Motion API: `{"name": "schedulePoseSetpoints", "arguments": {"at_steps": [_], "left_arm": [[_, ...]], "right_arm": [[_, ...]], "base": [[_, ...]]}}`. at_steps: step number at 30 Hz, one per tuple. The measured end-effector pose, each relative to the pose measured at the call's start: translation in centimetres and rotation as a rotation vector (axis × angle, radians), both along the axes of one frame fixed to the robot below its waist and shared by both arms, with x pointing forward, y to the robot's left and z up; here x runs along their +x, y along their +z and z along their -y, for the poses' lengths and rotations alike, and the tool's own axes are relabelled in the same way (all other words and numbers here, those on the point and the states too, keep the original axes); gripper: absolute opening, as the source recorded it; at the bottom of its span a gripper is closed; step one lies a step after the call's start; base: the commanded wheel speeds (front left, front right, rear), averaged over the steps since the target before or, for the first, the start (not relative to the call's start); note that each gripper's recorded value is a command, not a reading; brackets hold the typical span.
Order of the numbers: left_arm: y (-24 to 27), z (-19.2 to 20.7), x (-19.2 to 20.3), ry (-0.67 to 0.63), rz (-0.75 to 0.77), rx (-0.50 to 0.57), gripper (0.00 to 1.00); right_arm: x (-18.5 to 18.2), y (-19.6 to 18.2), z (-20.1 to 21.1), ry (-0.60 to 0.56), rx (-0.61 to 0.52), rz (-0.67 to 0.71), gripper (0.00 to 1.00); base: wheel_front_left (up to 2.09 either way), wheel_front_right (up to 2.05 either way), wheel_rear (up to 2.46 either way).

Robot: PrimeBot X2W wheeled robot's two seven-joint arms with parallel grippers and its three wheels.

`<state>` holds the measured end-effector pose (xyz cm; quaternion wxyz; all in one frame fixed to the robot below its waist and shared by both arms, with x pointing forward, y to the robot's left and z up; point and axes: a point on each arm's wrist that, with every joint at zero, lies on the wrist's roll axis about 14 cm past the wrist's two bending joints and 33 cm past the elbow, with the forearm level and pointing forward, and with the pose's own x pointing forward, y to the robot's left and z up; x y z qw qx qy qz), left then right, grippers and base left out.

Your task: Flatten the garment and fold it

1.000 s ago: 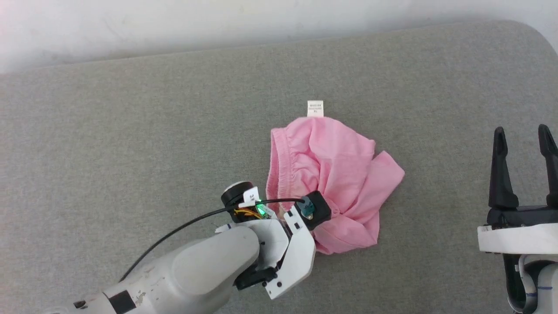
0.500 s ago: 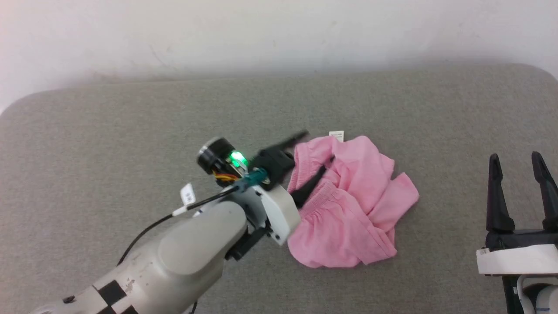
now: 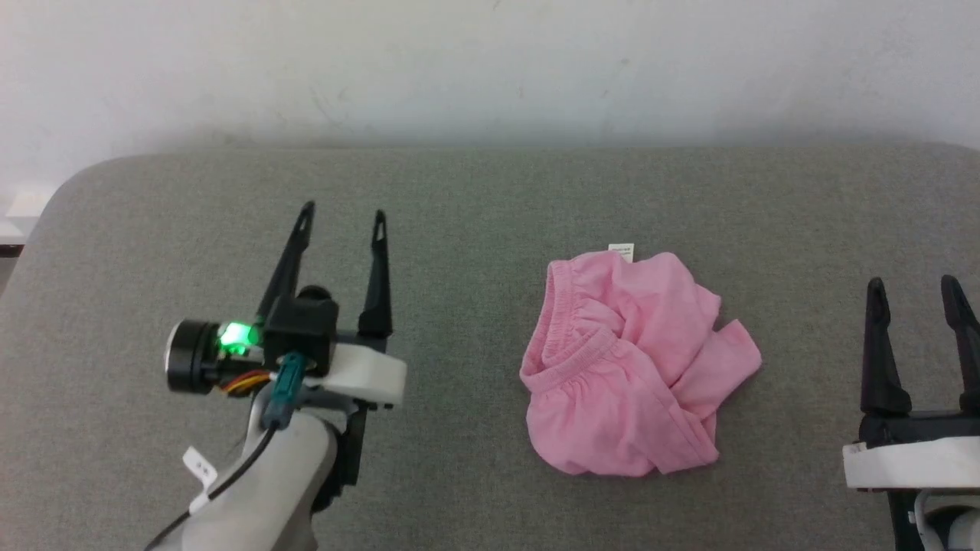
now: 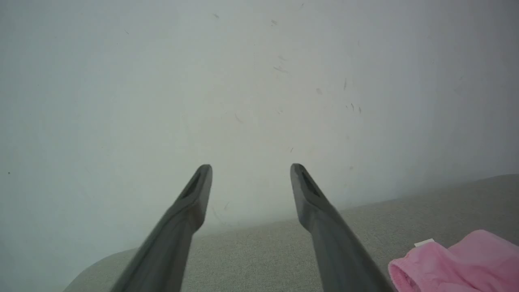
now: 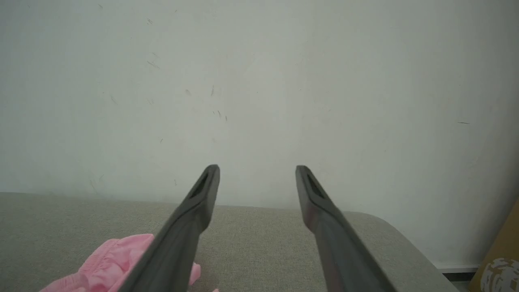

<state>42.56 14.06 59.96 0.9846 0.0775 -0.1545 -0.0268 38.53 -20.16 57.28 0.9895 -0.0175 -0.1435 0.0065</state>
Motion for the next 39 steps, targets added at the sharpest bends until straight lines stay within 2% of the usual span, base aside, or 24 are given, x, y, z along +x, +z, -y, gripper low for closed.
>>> {"name": "schedulePoseSetpoints", "arguments": {"at_steps": [8,14,21,29,36,39], "left_arm": [[-2.6,-4.4,-3.3,0.167,-0.032,-0.02,1.0],[-5.0,-4.6,-5.2,0.163,-0.098,-0.04,1.0],[-5.9,-4.4,-5.6,0.149,-0.121,-0.046,1.0],[-4.5,-4.2,-4.4,0.103,-0.083,-0.036,1.0],[1.6,-2.4,-0.3,-0.03,0.064,0.011,1.0],[3.0,-1.2,1.5,-0.105,0.082,0.032,1.0]], "right_arm": [[0.1,-0.4,0.0,0.005,0.029,-0.011,1.0],[-0.3,-1.5,0.0,0.006,0.038,-0.045,1.0],[-0.3,-1.6,-0.1,0.008,0.044,-0.049,1.0],[-0.5,-1.6,0.2,0.001,0.047,-0.049,1.0],[-0.5,-1.8,0.4,-0.005,0.046,-0.053,1.0],[-0.5,-1.8,0.5,-0.01,0.046,-0.054,1.0]], "base": [[0.0,0.0,0.0],[0.0,0.0,0.0],[0.0,0.0,0.0],[0.0,0.0,0.0],[0.0,0.0,0.0],[0.0,0.0,0.0]]}}
